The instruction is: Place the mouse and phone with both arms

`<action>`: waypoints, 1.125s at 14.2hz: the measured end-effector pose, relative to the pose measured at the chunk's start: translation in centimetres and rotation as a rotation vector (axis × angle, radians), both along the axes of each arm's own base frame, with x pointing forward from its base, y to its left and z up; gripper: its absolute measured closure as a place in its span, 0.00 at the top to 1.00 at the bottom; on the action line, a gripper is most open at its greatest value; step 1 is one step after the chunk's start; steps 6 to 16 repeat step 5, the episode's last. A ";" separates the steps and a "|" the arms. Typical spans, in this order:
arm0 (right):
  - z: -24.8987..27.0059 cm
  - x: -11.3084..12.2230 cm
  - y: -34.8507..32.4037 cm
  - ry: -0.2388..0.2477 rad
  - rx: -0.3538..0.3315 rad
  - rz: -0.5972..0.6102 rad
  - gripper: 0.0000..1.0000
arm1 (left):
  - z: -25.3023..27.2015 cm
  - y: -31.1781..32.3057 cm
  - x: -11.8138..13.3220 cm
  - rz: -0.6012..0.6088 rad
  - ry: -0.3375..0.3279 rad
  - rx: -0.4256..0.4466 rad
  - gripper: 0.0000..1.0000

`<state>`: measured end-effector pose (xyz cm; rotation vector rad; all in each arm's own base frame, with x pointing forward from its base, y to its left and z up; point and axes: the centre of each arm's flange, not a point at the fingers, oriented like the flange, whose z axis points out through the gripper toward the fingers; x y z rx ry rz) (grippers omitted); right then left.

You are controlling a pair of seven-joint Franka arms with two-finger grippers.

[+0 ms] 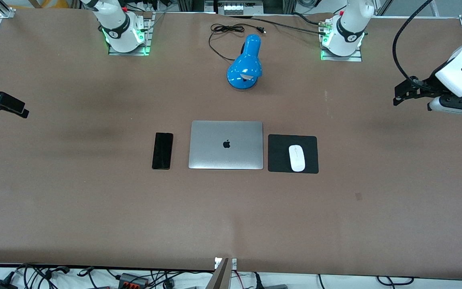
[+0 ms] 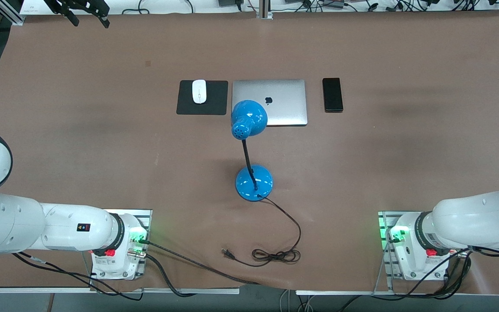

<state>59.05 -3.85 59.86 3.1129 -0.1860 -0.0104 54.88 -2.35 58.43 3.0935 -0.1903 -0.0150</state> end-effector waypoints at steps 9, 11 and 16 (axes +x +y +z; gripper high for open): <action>0.0 0.0 0.1 0.001 0.000 0.002 1.00 | 0.0 0.0 0.2 0.000 0.002 0.000 1.00; 0.0 0.0 0.1 0.001 0.000 0.002 1.00 | 0.0 0.0 0.2 0.000 0.002 0.000 1.00; 0.0 0.0 0.1 0.001 0.000 0.002 1.00 | 0.0 0.0 0.2 0.000 0.002 0.000 1.00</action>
